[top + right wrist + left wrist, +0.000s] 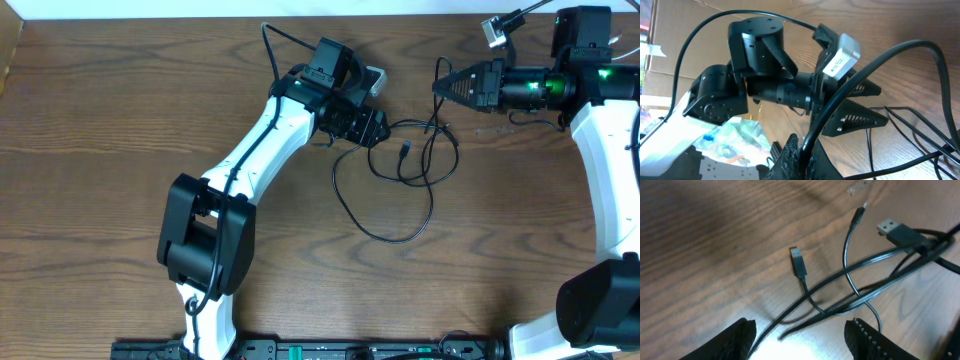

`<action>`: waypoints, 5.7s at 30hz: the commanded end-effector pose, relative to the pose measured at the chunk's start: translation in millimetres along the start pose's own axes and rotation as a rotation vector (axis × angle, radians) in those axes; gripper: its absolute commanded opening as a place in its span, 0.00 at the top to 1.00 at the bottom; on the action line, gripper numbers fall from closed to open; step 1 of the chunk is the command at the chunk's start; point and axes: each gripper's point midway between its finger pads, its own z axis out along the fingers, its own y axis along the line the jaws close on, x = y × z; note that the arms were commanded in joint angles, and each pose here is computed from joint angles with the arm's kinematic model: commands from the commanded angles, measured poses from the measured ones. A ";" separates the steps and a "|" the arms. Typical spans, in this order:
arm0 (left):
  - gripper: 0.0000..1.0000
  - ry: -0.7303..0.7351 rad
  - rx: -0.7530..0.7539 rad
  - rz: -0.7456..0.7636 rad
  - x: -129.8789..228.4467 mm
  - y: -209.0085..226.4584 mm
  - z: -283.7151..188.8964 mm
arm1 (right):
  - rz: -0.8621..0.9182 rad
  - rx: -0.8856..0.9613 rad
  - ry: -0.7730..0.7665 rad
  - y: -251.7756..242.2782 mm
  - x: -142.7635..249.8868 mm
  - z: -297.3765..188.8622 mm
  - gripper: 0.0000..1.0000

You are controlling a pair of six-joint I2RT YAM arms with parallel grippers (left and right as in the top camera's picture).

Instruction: Untangle cables

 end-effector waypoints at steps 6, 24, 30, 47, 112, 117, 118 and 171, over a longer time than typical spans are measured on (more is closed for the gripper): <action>0.39 0.034 0.023 0.010 8.8 5.0 27.2 | -0.060 -0.024 -0.008 13.7 -0.6 -3.8 0.99; 0.92 -0.087 -0.261 -0.075 -14.6 14.8 -48.2 | 0.018 0.360 -0.036 -48.9 -0.9 -8.8 0.99; 0.92 -0.299 -0.319 -0.009 -44.4 -19.6 -139.0 | 0.066 0.589 -0.045 -84.5 3.9 -26.7 0.99; 0.92 -0.581 -0.512 -0.070 -51.2 2.4 -278.1 | 0.197 1.139 -0.099 -164.1 19.3 -94.3 0.99; 0.92 -0.439 -0.127 -0.074 -50.4 -64.0 -204.8 | -0.087 0.488 -0.003 -128.5 8.3 -64.6 0.26; 0.92 -0.500 -0.100 -0.063 -64.9 -73.4 -209.1 | -0.180 0.491 -0.051 -96.7 0.7 -71.2 0.09; 0.92 -0.525 -0.084 -0.069 -70.5 -76.4 -211.9 | -0.189 0.485 -0.050 -92.6 1.0 -69.2 0.07; 0.92 -0.360 -0.812 -0.427 -2.0 108.4 -233.6 | 0.091 0.851 0.281 -143.9 153.3 230.2 0.20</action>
